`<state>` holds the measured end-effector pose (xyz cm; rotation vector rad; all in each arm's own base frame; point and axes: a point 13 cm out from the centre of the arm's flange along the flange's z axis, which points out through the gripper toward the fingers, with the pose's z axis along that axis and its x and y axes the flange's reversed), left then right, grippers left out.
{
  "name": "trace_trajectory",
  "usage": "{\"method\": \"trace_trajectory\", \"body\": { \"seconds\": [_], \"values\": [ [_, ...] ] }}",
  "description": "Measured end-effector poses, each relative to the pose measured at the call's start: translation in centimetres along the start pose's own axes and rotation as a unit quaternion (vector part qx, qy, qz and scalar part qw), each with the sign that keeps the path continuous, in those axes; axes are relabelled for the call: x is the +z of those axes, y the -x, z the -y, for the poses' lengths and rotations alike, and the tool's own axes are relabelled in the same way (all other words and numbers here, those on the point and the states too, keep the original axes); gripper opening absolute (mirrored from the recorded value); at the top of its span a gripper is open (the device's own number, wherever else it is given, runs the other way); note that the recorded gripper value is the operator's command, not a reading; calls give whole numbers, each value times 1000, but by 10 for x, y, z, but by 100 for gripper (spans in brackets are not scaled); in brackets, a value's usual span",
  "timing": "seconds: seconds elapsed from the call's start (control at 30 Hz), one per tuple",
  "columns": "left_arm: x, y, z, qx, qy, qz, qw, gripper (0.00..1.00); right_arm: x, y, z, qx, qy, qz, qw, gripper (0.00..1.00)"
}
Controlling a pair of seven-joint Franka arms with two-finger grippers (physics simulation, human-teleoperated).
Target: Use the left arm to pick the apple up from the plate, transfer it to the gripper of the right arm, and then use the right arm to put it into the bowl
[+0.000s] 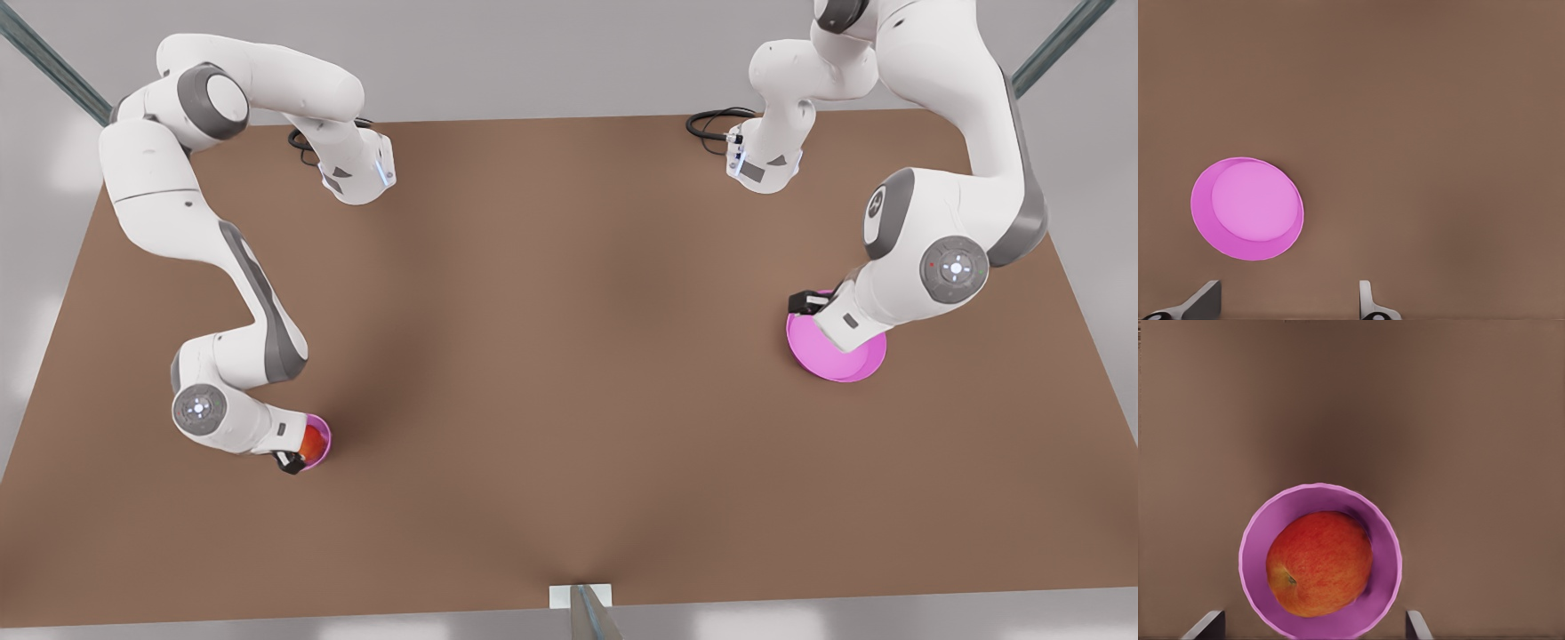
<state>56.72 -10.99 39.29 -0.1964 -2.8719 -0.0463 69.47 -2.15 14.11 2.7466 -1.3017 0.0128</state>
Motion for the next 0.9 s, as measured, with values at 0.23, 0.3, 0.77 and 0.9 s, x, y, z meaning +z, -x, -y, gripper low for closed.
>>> {"method": "trace_trajectory", "body": {
  "seconds": [0.23, 0.3, 0.77, 0.9],
  "values": [
    [1, 2, -2, -6, 0, 0, 1000, 100, -133, 5, 1, 74, -16, -49, 996, 100],
    [2, 2, -2, -7, 1, 0, 1000, 100, -172, 23, -8, 146, 0, -57, 988, 100],
    [2, 3, -3, -13, 2, 1, 1000, 100, -311, 98, -107, 618, 46, 12, 785, 100],
    [2, 3, -3, -14, 2, 1, 1000, 100, -309, 98, -116, 684, 61, 11, 727, 100]
  ]
}}
